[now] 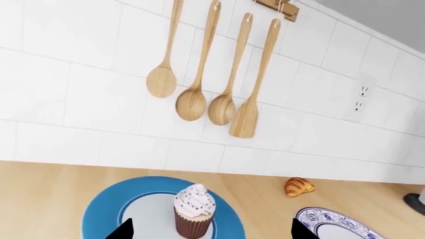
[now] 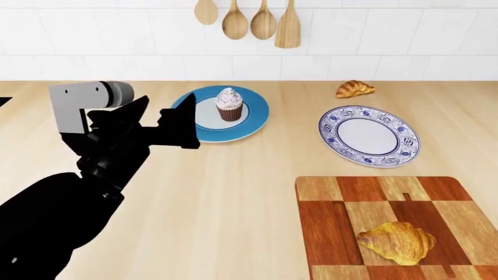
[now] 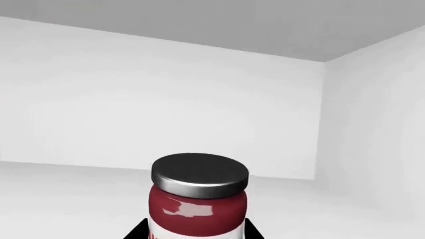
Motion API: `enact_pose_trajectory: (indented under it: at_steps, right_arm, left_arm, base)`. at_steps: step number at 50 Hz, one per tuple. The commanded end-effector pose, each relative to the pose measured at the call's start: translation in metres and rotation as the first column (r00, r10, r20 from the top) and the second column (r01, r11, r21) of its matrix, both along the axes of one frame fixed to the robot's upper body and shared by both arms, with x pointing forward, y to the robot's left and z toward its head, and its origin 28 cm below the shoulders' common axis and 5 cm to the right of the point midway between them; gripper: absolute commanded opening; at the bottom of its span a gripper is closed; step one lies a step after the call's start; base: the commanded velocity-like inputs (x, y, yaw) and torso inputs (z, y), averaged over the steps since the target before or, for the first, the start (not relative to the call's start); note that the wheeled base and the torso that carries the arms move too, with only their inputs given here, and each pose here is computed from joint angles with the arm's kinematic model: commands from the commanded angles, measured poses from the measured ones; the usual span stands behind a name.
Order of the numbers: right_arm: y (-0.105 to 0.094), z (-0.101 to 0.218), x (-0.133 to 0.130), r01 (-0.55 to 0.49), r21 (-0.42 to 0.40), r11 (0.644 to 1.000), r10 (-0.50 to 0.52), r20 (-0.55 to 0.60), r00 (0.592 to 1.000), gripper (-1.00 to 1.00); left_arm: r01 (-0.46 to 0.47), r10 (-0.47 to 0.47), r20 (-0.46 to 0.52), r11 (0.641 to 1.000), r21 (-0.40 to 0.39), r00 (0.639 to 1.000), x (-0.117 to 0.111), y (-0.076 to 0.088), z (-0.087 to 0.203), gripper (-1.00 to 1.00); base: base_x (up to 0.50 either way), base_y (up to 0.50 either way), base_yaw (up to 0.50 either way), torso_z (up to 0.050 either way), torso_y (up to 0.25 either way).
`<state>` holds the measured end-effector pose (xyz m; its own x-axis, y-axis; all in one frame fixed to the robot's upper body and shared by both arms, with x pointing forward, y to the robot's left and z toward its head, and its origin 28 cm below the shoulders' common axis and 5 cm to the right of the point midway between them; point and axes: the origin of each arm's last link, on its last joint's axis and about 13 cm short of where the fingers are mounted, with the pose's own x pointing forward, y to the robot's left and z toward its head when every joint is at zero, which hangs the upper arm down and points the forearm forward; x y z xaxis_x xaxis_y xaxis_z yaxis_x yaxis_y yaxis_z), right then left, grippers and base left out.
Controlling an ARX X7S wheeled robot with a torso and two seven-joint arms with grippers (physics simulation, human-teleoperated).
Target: From the different types of pastries on the counter, select a croissant and place it on the cutting board. Then retrieve a jar of jam from the cabinet and place it alongside the croissant on the cutting board.
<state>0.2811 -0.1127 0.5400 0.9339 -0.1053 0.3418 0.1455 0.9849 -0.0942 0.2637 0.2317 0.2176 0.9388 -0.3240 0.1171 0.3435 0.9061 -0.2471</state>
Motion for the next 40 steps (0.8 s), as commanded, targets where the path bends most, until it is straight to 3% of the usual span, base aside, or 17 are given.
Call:
enact_pose_trajectory:
  at_steps: [1,12,27,33,40]
  right_arm:
    - [-0.01,0.023,-0.057,0.053,-0.021,0.998,-0.05,0.107,0.993,-1.0]
    - [-0.021,0.029,-0.114,0.125,-0.056,0.991,-0.115,0.165,0.98,-1.0]
    - [-0.036,-0.038,-0.169,0.198,-0.149,0.969,-0.18,0.122,0.976,-1.0]
    - [-0.037,-0.051,-0.173,0.189,-0.161,0.969,-0.176,0.092,0.98,-1.0]
    - [-0.038,-0.096,-0.189,0.179,-0.156,0.971,-0.168,0.078,0.983,-1.0]
  left_arm:
    - [0.015,-0.015,0.002,1.0,-0.002,1.0,-0.002,-0.002,0.002,1.0]
    - [0.047,-0.047,0.003,0.999,0.005,0.999,-0.005,-0.003,0.001,1.0]
    - [0.05,-0.05,-0.019,0.998,0.026,0.999,0.002,-0.007,-0.006,1.0]
    - [0.058,-0.057,-0.021,0.998,0.032,0.998,0.001,-0.01,-0.005,1.0]
    - [0.057,-0.057,-0.02,0.998,0.033,0.998,0.0,-0.011,-0.005,1.0]
  base:
    - [0.0,0.0,0.0,0.0,0.0]
    - [0.0,0.0,0.0,0.0,0.0]
    - [0.0,0.0,0.0,0.0,0.0]
    - [0.0,0.0,0.0,0.0,0.0]
    - [0.0,0.0,0.0,0.0,0.0]
